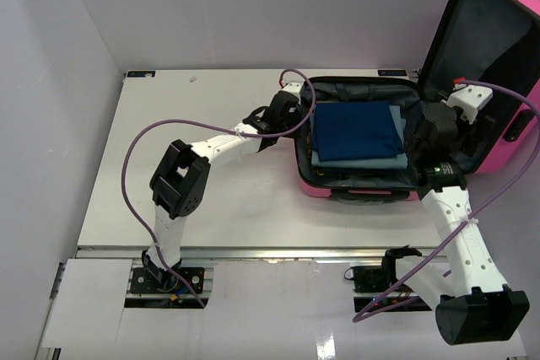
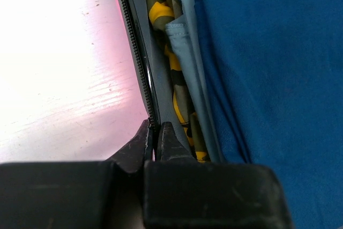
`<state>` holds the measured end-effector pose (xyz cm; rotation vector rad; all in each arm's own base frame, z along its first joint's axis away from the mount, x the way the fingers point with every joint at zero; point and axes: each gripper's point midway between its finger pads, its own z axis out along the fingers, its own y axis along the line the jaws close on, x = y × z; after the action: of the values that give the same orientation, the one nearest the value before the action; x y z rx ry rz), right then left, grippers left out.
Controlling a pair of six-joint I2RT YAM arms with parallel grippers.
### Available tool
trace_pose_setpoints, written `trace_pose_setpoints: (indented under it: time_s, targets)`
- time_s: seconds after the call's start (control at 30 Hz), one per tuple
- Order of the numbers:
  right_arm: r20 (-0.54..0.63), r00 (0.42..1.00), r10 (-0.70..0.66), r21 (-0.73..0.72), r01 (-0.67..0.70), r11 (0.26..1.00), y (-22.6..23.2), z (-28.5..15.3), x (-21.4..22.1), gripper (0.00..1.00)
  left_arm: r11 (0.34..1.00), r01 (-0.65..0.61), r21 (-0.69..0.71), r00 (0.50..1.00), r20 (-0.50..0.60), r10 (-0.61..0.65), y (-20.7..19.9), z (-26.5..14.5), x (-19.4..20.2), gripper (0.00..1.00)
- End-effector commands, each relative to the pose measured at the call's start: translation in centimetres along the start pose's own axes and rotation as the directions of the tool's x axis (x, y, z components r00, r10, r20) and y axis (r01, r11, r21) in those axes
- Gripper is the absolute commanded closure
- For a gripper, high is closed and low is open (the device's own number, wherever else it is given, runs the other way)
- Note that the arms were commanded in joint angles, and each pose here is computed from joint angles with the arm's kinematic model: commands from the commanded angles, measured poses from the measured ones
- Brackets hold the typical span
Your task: Pack the luggage
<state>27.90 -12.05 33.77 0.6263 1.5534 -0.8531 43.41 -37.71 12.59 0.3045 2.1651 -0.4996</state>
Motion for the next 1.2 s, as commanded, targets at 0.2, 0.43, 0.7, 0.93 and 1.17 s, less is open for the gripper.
trace_pose_setpoints:
  time_s: [0.2,0.43,0.7,0.93,1.17]
  targets:
    - [0.207,0.96,0.189,0.145,-0.222,0.964,-3.5,0.0,-3.4,0.18,0.998,-0.062,0.018,0.998,0.003,0.062,0.6,-0.7,-0.1,1.0]
    - [0.295,0.923,0.247,0.175,-0.307,0.936,-4.9,-0.4,-4.7,0.19,0.998,-0.063,-0.012,0.998,0.013,0.063,1.3,-1.2,-0.2,1.0]
    - [0.258,0.938,0.23,0.216,-0.288,0.933,-5.8,-0.8,-2.8,0.19,0.996,-0.071,-0.06,0.997,0.02,0.072,2.5,-1.3,-0.6,1.0]
    - [0.306,0.923,0.235,0.192,-0.301,0.934,-6.7,-0.2,-2.1,0.2,0.996,-0.062,-0.058,0.998,0.02,0.063,2.6,-1.0,-0.6,1.0]
    - [0.29,0.932,0.215,0.175,-0.273,0.946,-4.9,1.3,-0.8,0.2,0.997,-0.059,-0.043,0.998,0.019,0.059,2.2,-0.9,-0.8,1.0]
